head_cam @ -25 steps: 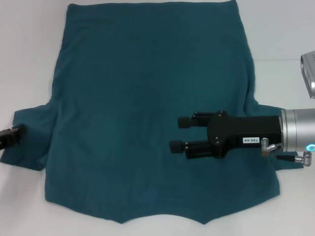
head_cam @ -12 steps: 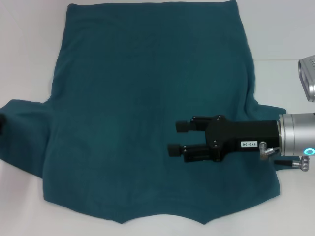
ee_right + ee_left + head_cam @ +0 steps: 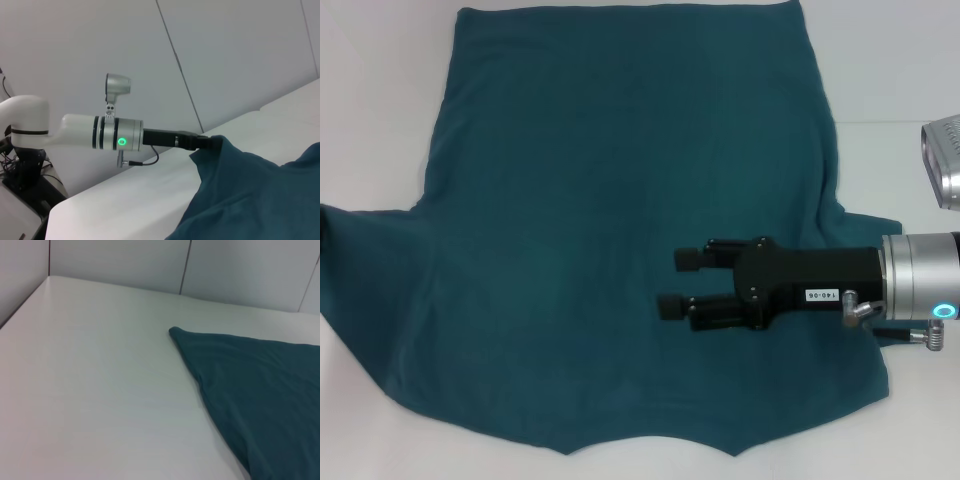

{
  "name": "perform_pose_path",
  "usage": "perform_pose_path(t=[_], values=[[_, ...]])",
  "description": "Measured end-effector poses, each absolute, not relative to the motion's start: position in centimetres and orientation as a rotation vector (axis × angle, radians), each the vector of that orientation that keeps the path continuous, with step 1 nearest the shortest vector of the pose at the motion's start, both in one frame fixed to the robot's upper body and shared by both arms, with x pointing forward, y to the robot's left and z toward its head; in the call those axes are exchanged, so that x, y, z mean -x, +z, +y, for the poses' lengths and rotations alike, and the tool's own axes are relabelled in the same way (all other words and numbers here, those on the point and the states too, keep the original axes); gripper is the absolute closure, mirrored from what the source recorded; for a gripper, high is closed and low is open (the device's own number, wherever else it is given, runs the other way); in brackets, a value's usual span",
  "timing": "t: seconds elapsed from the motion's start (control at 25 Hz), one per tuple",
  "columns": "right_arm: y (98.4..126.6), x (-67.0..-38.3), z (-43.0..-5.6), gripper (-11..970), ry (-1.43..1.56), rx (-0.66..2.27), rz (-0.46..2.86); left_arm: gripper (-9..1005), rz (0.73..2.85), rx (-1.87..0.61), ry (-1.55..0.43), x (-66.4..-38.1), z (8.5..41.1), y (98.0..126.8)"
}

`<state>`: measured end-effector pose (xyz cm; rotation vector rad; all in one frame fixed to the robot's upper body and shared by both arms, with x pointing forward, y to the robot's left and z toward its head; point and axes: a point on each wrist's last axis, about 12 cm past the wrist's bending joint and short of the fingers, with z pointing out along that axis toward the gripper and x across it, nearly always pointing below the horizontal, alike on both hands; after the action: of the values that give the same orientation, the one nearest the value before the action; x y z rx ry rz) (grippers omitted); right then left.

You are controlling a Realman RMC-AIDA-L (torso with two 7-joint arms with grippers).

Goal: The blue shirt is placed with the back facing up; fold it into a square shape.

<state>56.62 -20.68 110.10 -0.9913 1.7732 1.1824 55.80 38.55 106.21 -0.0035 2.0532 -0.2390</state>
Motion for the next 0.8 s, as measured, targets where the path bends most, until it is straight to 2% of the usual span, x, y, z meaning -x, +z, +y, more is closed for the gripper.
perform_pose_path(t=[0.52,0.8], values=[[110.1,-56.7,-20.8,106,1.178,0.970,1.768,993,2.025,-0.030,-0.255,-56.8,37.6,106.9],[110.1,-56.7,-20.8,105,1.172,0.968,1.770,993,2.005,-0.111,-0.495,-55.5,36.0,107.4]])
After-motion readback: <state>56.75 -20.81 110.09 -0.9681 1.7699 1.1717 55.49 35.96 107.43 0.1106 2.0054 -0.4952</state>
